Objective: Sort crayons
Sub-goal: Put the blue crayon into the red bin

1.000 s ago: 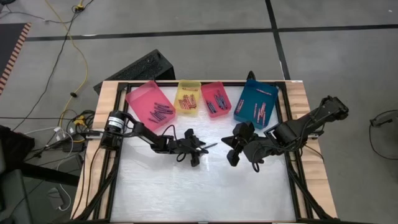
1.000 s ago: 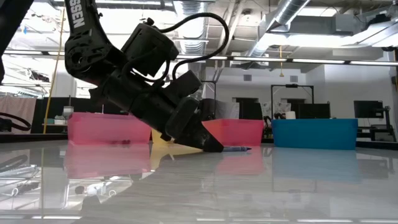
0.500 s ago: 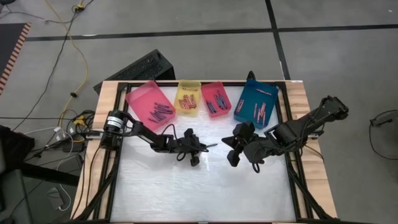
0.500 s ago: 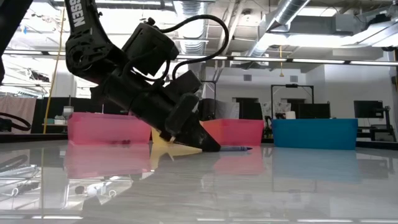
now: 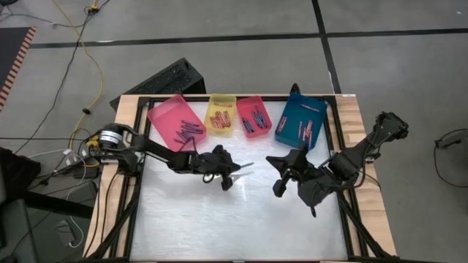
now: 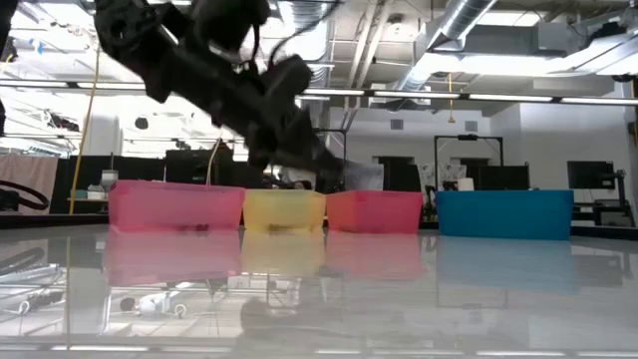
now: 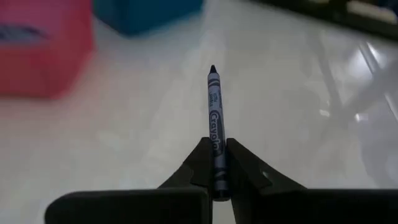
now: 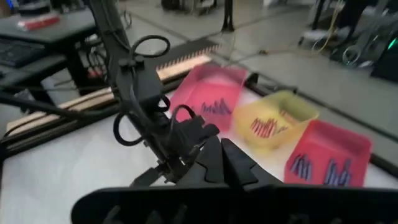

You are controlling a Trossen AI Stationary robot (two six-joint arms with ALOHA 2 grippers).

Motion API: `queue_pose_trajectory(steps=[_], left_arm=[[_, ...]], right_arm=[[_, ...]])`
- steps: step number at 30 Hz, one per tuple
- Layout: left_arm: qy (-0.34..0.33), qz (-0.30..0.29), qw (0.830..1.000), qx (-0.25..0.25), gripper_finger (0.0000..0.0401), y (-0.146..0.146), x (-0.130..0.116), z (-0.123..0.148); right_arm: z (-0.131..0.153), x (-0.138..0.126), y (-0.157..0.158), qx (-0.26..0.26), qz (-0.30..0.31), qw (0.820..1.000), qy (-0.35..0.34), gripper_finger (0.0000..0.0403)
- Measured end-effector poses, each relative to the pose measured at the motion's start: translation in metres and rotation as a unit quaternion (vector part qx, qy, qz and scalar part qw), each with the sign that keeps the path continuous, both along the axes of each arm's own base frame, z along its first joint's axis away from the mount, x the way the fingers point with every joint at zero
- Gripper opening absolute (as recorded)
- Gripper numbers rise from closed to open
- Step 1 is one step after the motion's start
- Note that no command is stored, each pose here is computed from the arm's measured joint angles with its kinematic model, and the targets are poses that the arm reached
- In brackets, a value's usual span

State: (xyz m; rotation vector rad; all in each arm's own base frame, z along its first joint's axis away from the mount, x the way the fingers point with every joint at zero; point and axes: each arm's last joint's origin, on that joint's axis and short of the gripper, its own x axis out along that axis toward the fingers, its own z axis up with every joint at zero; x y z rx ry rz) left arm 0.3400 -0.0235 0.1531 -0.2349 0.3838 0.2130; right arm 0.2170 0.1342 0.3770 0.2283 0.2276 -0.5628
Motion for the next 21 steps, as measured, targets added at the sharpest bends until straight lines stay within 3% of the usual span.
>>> queue_pose_trajectory(steps=[5,12,16,21], left_arm=[[-0.066,0.039,0.997,0.019,0.0009,0.005,-0.011,0.044],[-0.196,0.071,0.977,0.047,0.0009,0.009,-0.038,0.115],[-0.262,0.073,0.960,0.065,0.0009,0.011,-0.057,0.148],[-0.327,0.062,0.940,0.077,0.0009,0.004,-0.074,0.174]], right_arm=[[0.002,-0.010,0.012,-0.030,-0.004,0.999,-0.017,0.0000],[0.002,-0.013,0.017,-0.016,-0.004,0.999,-0.032,0.0009],[0.004,-0.008,0.013,-0.009,-0.017,0.999,-0.042,0.0051],[0.010,0.004,0.002,-0.016,-0.034,0.998,-0.051,0.0134]])
